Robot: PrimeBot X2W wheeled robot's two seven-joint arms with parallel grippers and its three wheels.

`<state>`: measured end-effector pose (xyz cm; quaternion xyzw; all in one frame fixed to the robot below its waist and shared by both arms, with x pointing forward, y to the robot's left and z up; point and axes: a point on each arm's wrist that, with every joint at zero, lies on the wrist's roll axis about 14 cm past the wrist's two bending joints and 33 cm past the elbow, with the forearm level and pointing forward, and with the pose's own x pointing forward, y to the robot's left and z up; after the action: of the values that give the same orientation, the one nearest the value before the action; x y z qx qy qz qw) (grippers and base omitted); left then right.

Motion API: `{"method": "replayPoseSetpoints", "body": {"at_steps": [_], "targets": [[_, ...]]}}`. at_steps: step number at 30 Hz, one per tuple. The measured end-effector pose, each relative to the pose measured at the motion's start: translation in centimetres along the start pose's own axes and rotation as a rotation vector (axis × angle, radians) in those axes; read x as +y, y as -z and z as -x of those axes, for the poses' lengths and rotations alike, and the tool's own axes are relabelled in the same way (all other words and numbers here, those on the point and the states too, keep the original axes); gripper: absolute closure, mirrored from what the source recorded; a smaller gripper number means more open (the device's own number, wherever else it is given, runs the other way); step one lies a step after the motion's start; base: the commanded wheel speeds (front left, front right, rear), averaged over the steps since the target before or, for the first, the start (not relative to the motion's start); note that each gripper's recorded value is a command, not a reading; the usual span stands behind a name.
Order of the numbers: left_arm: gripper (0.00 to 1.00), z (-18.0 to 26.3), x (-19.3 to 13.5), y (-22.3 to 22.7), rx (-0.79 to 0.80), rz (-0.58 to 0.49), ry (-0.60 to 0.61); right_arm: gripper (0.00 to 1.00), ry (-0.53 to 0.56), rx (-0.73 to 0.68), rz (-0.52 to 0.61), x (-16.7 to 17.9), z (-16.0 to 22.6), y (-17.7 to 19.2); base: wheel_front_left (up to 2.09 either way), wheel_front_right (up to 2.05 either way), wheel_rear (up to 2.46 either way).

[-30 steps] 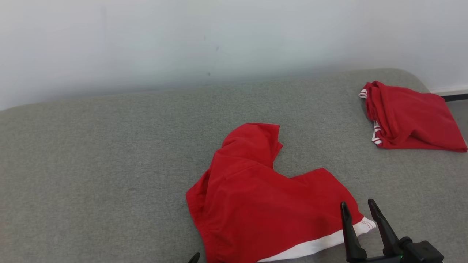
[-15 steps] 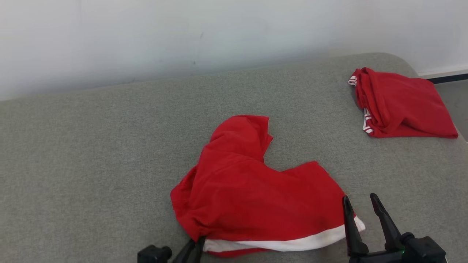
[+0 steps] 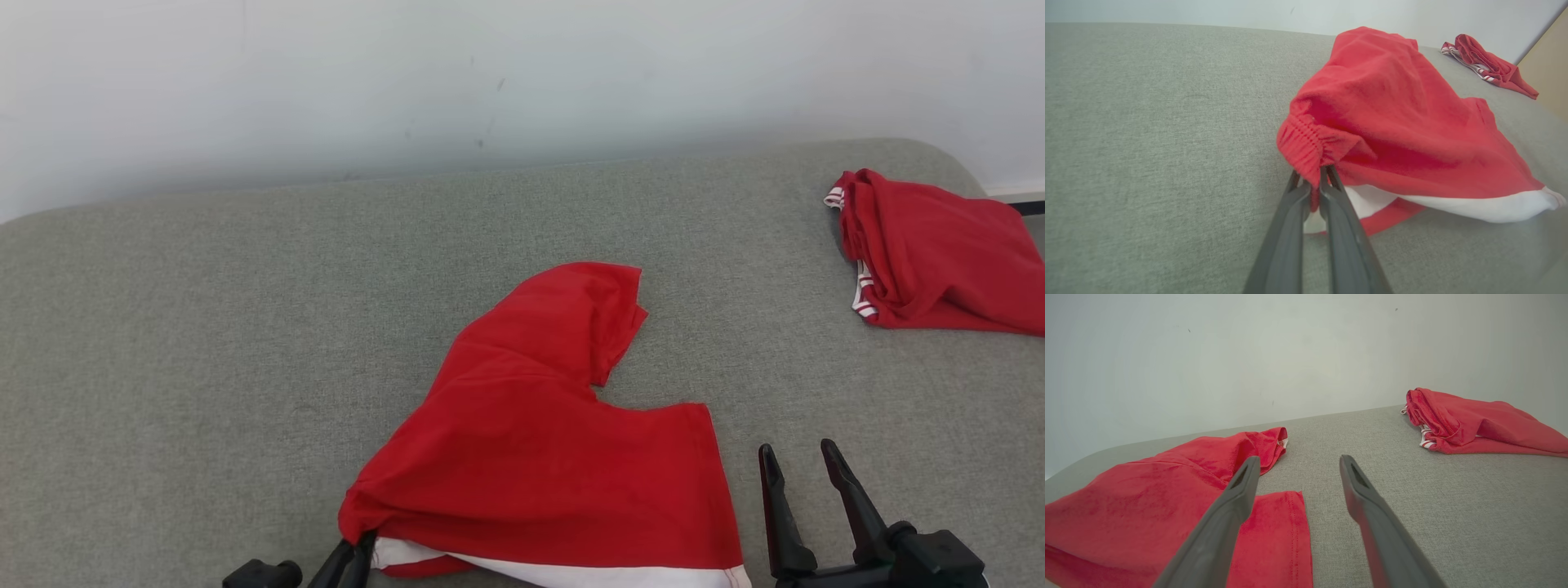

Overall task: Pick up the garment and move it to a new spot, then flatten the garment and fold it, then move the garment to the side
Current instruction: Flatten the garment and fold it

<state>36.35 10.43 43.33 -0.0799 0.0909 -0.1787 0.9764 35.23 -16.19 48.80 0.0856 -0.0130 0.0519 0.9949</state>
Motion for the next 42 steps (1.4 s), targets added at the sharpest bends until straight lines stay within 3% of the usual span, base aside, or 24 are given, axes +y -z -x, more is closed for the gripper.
{"method": "replayPoseSetpoints", "body": {"at_steps": [1, 2, 3, 4, 15, 28, 42], "targets": [[1.00, 0.1, 0.2, 0.1, 0.004, -0.001, -0.006, 0.00, 0.000, 0.000, 0.000, 0.0, 0.0, 0.0, 0.00, 0.00, 0.00], [0.59, 0.2, 0.4, 0.1, 0.002, 0.002, -0.014, 0.00, 0.000, 0.001, -0.001, 0.0, 0.0, 0.0, 0.00, 0.00, 0.00], [0.06, 0.2, 0.5, 0.1, 0.000, 0.005, -0.018, 0.00, 0.002, 0.004, -0.003, 0.0, 0.0, 0.1, 0.00, 0.00, 0.00], [0.00, 0.2, 0.5, -0.1, -0.004, 0.005, -0.020, 0.00, 0.003, 0.005, -0.003, -0.1, 0.1, 0.2, 0.00, 0.00, 0.00], [0.00, 1.8, 2.0, -3.3, -0.130, 0.019, -0.116, 0.00, 0.004, 0.003, -0.010, 0.0, 0.9, 0.1, 0.00, 0.00, 0.00], [0.00, 6.3, 7.0, -9.9, -0.351, -0.068, -0.319, 0.00, -0.035, -0.054, 0.013, 0.7, 1.3, -1.8, 0.00, 0.00, 0.00], [0.00, 7.3, 6.4, -9.1, -0.319, -0.131, -0.316, 0.00, -0.045, -0.062, 0.039, 0.7, 2.7, -2.1, 0.00, 0.00, 0.00]]}}
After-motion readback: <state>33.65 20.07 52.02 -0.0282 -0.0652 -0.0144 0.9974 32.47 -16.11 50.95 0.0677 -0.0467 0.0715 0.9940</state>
